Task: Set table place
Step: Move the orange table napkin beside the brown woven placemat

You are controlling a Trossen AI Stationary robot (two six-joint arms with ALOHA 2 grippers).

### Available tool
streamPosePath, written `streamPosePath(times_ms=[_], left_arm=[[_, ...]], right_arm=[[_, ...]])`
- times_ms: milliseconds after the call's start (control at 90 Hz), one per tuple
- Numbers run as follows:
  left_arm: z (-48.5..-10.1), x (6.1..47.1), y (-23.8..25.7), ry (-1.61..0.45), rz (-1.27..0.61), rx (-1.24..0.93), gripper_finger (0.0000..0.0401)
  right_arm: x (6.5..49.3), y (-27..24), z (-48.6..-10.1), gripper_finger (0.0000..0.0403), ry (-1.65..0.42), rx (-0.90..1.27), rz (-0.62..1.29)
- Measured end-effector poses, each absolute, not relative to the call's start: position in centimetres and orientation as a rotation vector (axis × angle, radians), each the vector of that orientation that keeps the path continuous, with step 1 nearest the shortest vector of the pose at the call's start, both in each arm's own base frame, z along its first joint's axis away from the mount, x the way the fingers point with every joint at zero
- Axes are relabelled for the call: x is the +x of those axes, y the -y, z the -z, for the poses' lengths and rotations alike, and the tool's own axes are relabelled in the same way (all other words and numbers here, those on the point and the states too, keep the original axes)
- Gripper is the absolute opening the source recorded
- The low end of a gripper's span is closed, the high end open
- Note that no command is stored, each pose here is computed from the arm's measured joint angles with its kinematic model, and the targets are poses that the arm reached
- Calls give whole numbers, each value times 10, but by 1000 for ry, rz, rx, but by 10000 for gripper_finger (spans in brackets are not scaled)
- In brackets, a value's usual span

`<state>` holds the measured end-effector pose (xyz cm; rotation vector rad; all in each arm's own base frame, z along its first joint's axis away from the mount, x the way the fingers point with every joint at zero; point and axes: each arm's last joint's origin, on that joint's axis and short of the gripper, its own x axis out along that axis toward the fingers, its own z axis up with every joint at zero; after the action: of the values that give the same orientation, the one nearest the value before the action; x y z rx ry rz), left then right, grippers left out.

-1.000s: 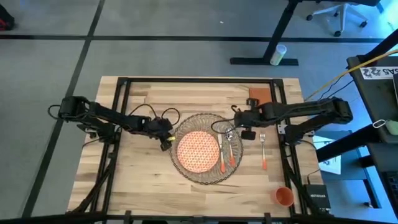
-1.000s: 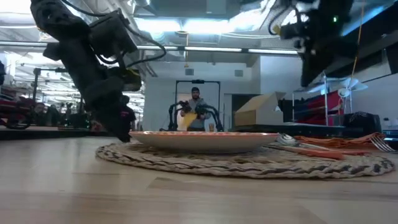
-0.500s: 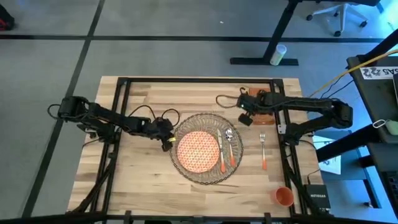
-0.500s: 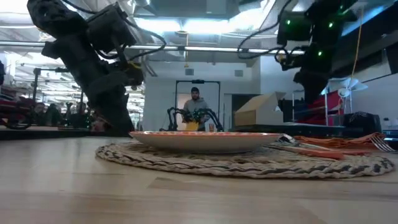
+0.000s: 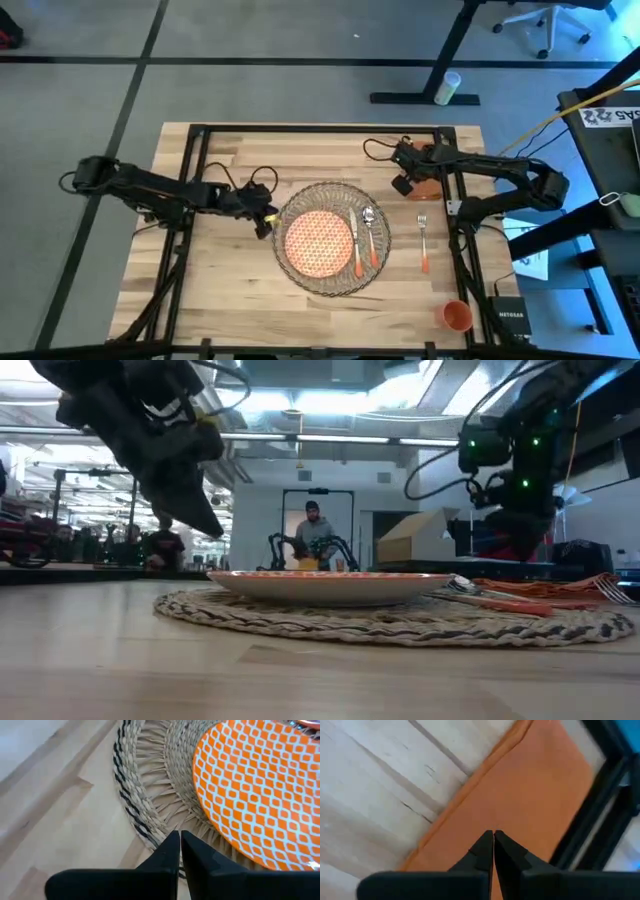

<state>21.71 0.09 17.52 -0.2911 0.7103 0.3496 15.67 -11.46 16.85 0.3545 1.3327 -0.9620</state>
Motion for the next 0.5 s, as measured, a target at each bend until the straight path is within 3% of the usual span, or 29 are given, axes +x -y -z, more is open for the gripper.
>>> streamPosePath(times_ms=[500], left_arm=[[-193, 208, -1, -632, -332, -298, 0]], right_arm=[[150, 124, -138, 0, -1373, 438, 904]])
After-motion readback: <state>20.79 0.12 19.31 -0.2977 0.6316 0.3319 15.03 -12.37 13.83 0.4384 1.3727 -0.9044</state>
